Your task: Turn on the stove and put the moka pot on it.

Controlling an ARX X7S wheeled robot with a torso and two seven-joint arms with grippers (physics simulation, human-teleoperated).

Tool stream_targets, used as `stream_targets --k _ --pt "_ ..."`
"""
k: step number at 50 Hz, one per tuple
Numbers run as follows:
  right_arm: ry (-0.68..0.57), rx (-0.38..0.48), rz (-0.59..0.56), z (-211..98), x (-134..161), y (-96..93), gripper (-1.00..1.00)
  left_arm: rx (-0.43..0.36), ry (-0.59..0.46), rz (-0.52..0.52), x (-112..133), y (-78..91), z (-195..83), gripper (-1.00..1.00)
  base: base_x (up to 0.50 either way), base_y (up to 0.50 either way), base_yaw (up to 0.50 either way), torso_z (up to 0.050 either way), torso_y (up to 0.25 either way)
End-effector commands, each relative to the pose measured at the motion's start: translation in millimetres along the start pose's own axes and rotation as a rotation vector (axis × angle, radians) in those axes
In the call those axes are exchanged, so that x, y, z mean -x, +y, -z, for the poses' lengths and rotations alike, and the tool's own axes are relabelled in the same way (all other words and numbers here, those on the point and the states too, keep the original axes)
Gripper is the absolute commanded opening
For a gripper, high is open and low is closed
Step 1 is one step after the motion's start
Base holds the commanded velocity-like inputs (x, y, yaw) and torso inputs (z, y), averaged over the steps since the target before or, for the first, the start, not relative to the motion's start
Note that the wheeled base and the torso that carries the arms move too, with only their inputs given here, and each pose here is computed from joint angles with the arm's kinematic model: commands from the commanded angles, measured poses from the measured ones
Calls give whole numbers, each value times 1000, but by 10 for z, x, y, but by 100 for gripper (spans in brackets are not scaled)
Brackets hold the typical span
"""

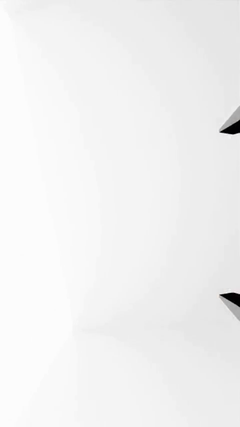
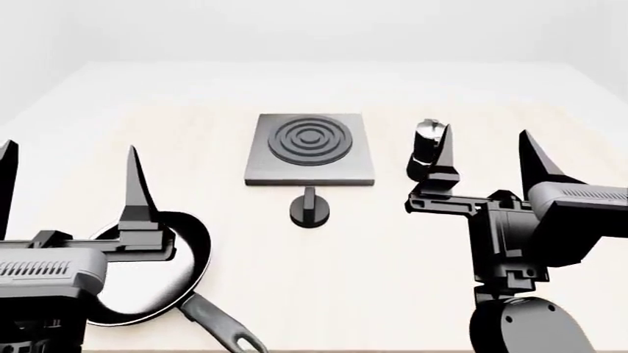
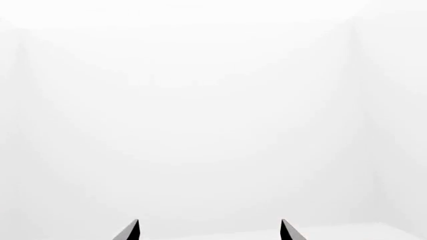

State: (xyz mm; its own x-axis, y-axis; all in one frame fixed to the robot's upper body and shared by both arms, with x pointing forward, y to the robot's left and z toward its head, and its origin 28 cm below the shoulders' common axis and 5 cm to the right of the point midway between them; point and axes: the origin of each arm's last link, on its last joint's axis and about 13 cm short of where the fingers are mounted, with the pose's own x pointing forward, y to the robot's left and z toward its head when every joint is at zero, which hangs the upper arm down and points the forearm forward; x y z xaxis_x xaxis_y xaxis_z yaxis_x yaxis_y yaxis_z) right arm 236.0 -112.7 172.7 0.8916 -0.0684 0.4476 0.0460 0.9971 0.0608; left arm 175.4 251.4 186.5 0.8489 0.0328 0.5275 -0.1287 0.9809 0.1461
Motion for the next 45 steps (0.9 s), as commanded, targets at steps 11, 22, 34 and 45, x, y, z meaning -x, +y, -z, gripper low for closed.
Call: stream_targets --k 11,22,34,45 --pt "4 0 -2 18 3 2 100 9 2 4 14 -11 14 100 153 0 0 0 0" --pt "4 0 -3 14 6 -5 100 10 4 6 20 -20 18 100 154 0 0 0 0" --pt "-2 -2 -6 -6 11 7 100 12 8 7 19 -18 33 100 156 0 0 0 0" --pt "-5 -2 -10 -9 7 13 100 15 12 10 22 -25 49 100 159 0 0 0 0"
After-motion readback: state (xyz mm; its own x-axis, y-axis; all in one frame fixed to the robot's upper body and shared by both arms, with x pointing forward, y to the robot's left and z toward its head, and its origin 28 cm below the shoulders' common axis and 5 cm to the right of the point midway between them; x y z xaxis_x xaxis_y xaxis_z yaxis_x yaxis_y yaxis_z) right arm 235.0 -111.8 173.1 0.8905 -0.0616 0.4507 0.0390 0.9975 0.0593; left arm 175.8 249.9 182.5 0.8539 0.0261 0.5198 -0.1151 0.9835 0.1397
